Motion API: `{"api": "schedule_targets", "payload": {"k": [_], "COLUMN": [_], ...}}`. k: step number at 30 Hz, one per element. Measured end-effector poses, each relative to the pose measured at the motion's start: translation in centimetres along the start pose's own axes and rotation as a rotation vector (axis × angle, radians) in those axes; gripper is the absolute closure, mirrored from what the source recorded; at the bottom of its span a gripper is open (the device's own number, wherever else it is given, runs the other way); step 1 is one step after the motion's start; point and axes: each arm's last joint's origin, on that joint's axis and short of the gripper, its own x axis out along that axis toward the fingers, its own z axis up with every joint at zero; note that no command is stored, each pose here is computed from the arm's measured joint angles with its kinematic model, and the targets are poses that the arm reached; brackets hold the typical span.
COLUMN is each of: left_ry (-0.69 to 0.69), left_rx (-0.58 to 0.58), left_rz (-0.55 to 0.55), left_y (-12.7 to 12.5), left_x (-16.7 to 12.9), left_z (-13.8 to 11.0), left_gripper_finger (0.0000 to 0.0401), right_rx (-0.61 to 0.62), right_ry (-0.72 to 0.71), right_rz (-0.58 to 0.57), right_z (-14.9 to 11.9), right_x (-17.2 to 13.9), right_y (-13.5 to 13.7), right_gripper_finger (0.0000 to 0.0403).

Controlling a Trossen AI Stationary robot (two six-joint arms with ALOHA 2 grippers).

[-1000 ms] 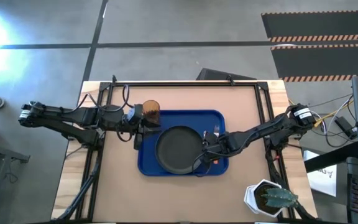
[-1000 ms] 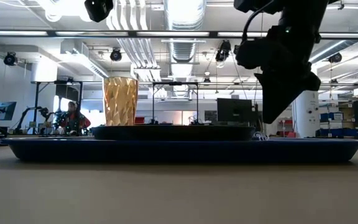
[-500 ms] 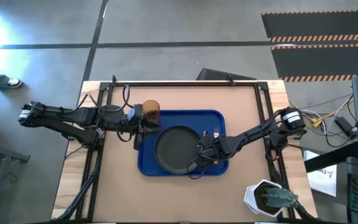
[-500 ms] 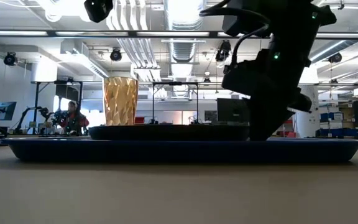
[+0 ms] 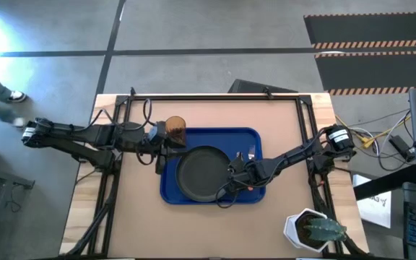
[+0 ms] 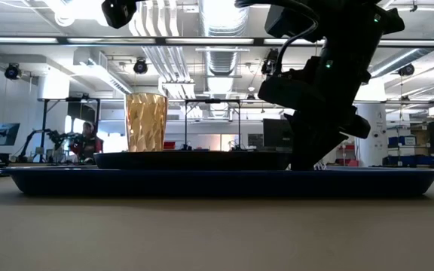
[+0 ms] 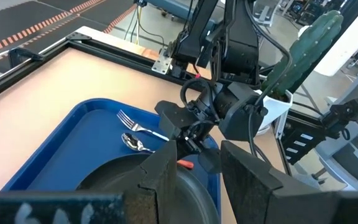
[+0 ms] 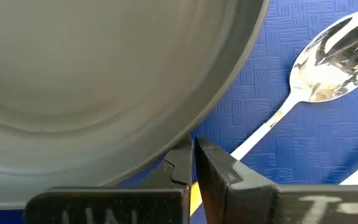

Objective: Pick and place plate/cup/fork/spoon on tray
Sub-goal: Adjust the black plate on the blue tray, then adjust the spoon on the blue tray

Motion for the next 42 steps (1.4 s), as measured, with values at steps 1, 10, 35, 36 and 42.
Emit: {"api": "schedule_targets", "payload": {"k": [1, 10, 35, 36, 42], "left_ry": [0.0, 0.0, 0.001, 0.001, 0.002], "left_rx": [0.0, -0.001, -0.003, -0.003, -0.003], "left_rz": [0.0, 0.0, 0.0, 0.0, 0.0], "left_y": [0.0, 0.0, 0.0, 0.0, 0.0], "left_x": [0.0, 0.0, 0.0, 0.0, 0.0], "left_z": [0.0, 0.0, 0.0, 0.0, 0.0], "left_gripper_finger": [0.0294, 0.0294, 0.0294, 0.0294, 0.0294], "right_rx": [-0.009, 0.014, 0.067, 0.066, 0.041], "right_ry": [0.002, 0.047, 0.015, 0.02, 0.055], "right_rz": [-0.004, -0.083, -0.011, -0.012, -0.002], "right_z": [0.0, -0.1, 0.1, 0.0, -0.3], "right_x": [0.0, -1.0, -0.5, -0.3, -0.2], "right_y": [0.0, -1.2, -0.3, -0.3, -0.2], "right_gripper_finger": [0.0394, 0.0394, 0.0394, 0.0394, 0.0394]}}
